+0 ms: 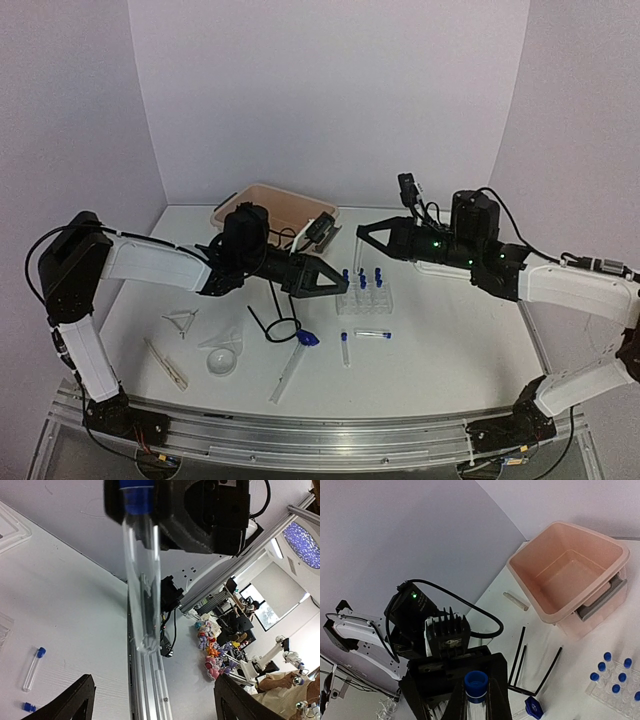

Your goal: Organize the chemistry lab equipment

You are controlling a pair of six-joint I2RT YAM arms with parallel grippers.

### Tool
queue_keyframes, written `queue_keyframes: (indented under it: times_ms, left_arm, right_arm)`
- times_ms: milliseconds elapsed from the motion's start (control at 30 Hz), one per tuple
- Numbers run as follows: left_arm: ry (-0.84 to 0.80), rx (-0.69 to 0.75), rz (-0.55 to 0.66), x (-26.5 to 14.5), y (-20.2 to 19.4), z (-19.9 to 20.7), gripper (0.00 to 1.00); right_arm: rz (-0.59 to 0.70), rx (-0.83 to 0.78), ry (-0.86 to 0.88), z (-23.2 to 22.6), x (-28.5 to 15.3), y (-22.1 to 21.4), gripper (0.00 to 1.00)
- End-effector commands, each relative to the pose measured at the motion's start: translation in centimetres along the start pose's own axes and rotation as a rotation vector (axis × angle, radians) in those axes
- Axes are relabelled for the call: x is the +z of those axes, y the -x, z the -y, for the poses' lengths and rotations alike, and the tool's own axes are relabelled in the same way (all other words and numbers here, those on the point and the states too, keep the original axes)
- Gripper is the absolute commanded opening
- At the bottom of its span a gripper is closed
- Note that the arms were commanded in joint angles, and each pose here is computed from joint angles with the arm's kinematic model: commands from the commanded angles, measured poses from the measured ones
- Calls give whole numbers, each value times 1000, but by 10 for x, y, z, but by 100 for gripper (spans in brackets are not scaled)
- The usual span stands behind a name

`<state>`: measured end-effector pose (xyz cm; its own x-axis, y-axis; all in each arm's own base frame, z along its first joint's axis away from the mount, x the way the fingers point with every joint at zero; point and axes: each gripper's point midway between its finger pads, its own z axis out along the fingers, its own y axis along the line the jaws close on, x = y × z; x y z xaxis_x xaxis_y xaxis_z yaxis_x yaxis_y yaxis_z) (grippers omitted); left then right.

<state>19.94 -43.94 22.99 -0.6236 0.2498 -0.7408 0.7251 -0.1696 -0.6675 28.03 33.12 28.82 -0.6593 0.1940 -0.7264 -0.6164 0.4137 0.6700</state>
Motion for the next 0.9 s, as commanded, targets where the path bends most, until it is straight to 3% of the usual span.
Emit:
queue_keyframes:
  times_ms: [0, 200, 467, 700, 800, 867]
  left_arm:
    - [-131, 109, 19, 8, 28, 34, 78]
    - [-135, 98, 21, 14, 33, 28, 64]
    - [-117, 101, 30, 15, 37, 24, 22]
    - [-85, 110, -1, 15, 28, 18, 3]
    - [-63, 122, -22, 14, 23, 14, 0]
    - [-55, 143, -43, 14, 19, 14, 0]
  right_arm:
    - [46, -81, 114, -23, 8, 12, 0]
    - [39, -100, 149, -29, 14, 11, 0]
    - [13, -87, 170, -31, 11, 2, 0]
    - [-40, -63, 157, -29, 4, -11, 4]
    - [-76, -56, 130, -25, 0, -18, 16]
    - [-111, -51, 107, -23, -2, -23, 37]
